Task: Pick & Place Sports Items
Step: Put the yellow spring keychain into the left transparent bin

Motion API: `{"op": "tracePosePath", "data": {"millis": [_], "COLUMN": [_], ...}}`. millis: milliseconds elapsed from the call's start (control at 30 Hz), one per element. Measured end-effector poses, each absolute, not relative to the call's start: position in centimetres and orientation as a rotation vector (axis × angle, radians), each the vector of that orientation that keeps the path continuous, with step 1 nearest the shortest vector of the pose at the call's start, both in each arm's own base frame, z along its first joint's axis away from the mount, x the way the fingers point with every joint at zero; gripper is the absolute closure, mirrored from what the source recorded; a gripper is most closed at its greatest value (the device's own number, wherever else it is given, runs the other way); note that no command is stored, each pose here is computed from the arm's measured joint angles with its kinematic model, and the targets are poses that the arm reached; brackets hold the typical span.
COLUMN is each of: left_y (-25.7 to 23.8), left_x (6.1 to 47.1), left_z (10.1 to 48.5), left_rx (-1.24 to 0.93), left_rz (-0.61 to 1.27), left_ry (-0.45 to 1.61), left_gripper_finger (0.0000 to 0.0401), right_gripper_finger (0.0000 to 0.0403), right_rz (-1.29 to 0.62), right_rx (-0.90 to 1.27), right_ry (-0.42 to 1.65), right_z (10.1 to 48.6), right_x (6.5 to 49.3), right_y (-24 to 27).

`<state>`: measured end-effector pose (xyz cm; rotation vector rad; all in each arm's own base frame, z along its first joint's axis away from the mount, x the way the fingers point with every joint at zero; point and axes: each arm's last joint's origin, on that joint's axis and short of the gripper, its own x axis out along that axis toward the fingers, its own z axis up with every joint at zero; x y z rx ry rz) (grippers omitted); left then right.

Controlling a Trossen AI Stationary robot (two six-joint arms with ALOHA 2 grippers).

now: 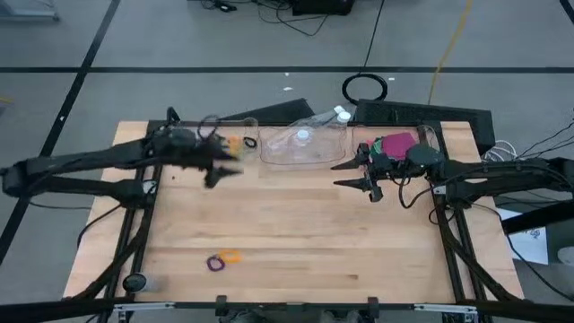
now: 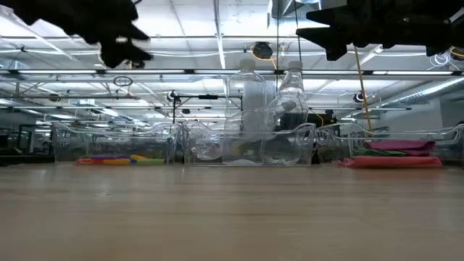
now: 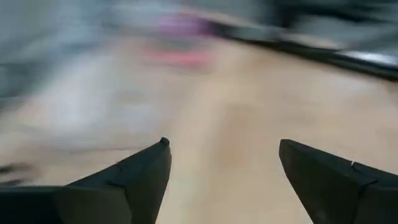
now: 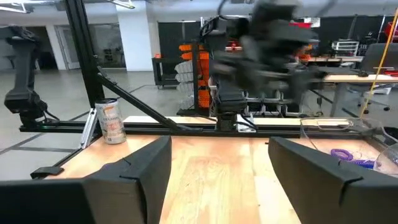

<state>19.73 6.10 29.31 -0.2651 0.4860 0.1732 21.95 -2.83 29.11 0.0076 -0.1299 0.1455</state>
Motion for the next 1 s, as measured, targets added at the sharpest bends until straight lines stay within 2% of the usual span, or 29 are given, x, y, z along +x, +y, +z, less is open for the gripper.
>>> {"op": "tracePosePath", "data": {"millis": [100, 167, 467, 600, 733, 1000], "left_y": [3.1, 1.1, -8.6, -11.9, -14.2, -15.4], "left_x": [19.7, 19.9, 22.1, 22.7, 23.2, 24.1], "left_z": [29.8, 29.7, 26.6, 23.4, 20.0, 14.3], "left_rx": [-0.274, -0.265, -0.111, -0.017, -0.064, -0.095], "left_rz": [-0.102, -0.210, -0.422, -0.413, -0.341, -0.230], "left_ry": [0.485, 0.509, 0.658, 0.794, 0.942, 1.177], "left_gripper_finger": [0.0150, 0.0150, 0.0151, 0.0151, 0.0151, 0.0151], "right_gripper_finger": [0.0206, 0.0206, 0.0206, 0.0206, 0.0206, 0.0206], "right_rz": [0.145, 0.145, 0.145, 0.145, 0.145, 0.147], "right_rx": [0.008, 0.008, 0.008, 0.008, 0.007, 0.031], "right_ry": [-0.130, -0.130, -0.130, -0.131, -0.133, -0.132], "right_z": [29.1, 29.1, 29.1, 29.1, 29.1, 29.1], "right_x": [21.9, 22.0, 21.9, 22.0, 22.0, 21.9], "right_y": [-2.8, -2.8, -2.8, -2.8, -2.8, -2.8]}}
